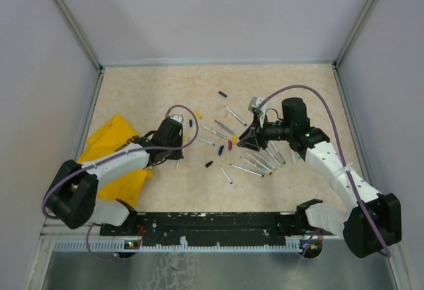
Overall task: Open the pen caps
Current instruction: Pick up the pen from the center of the board.
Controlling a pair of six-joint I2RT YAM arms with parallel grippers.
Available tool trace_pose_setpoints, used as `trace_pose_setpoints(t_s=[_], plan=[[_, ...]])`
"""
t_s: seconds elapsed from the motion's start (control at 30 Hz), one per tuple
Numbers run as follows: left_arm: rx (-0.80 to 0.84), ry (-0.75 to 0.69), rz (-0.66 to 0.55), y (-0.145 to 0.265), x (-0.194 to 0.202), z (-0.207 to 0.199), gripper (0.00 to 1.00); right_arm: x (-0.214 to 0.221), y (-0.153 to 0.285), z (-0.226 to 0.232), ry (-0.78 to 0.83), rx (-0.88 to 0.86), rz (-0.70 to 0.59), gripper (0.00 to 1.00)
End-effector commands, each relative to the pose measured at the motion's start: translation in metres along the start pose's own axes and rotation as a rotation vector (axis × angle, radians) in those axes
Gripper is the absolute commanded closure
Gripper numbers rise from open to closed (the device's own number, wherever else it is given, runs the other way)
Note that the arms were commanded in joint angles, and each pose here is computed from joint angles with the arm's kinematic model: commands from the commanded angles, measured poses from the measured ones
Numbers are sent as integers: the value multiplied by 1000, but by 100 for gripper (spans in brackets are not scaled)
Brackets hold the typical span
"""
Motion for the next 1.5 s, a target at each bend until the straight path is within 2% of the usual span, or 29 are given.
trace_pose_setpoints(t_s=[0.0, 0.53, 0.93, 1.17, 1.47], plan=[[97, 45, -59, 10, -6, -11, 100, -15, -3, 2, 24, -45, -81, 68], [347, 94, -152, 42, -8, -31, 100, -8, -12, 9, -3, -105, -110, 69], [631, 164, -294, 81, -9, -48, 100, -4, -19, 14, -39, -154, -118, 68], [780, 185, -332, 94, -6, -65, 100, -1, -23, 16, -45, -174, -113, 66], [873, 198, -400, 108, -2, -85, 100, 3, -29, 21, -62, -198, -108, 63]])
Point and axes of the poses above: each gripper's point midway between its finger pads, its own y axis back along the fingers, its own z axis along the line the jaws close on, x = y × z, the point moved 5 cm from there along y, back along the fingers, and after that the axes turned 6 degrees about y, right-handed, at the moved point
